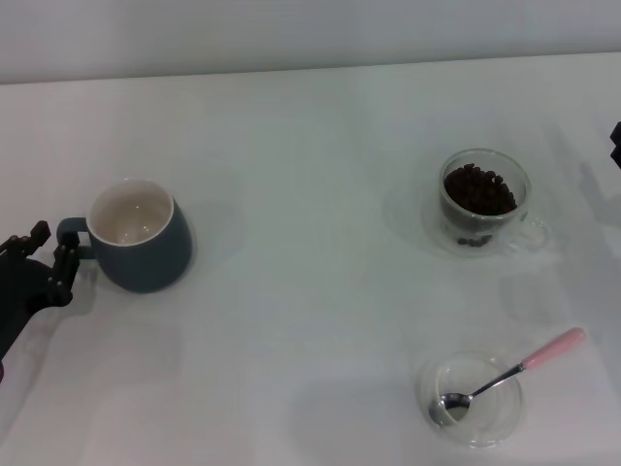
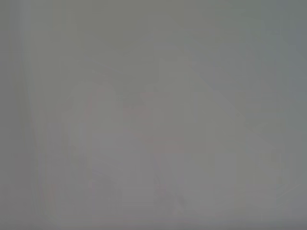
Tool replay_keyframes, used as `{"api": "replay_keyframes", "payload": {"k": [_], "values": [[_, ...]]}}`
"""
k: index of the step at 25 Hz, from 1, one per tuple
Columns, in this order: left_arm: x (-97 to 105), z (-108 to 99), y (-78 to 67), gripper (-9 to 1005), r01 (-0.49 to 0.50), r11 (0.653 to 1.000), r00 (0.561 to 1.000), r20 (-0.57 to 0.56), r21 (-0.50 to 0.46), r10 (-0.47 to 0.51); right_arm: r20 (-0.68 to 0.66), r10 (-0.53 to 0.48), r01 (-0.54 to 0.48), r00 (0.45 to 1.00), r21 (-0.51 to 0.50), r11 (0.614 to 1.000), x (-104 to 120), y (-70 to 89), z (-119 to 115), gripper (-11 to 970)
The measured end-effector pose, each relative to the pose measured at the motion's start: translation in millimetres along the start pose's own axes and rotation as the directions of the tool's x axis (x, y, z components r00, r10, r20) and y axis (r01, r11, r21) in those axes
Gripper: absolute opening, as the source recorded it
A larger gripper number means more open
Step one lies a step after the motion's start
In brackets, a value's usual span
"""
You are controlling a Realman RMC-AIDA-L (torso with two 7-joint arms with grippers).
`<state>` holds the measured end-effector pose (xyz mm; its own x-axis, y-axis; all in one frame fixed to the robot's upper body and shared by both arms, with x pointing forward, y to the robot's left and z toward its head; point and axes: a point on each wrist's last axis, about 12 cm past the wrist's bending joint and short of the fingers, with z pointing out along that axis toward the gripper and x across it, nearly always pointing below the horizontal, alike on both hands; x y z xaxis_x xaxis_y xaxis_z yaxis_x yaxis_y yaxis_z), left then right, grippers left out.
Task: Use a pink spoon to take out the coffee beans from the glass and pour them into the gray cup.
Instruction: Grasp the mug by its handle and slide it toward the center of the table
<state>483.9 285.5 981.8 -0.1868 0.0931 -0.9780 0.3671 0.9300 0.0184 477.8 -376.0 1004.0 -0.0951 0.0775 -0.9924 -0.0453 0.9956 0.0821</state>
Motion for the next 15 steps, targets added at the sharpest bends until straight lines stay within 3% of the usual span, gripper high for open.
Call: {"api": "replay_keyframes", "payload": {"k": [7,12,15], "values": [[0.2,0.3,-0.8,334,-0.001,1.000,1.000,-0.001,0.000,0.001,-0.002,-0.002,0.002,1.000,-0.004,1.000,0.2,0.5,0.0,676],[-0.2,0.7,-0.7,183,0.000,1.000,1.000,0.000,0.001,0.000,-0.002,-0.001,0.001,1.000,-0.004,1.000,0.6,0.2,-1.3,676],[-0.7,1.5,-0.8,187,-0.003,1.000,1.000,0.000,0.003,0.003,-0.001,0.005,-0.005,1.000,-0.004,1.000,0.6,0.3,-1.2,676]]}}
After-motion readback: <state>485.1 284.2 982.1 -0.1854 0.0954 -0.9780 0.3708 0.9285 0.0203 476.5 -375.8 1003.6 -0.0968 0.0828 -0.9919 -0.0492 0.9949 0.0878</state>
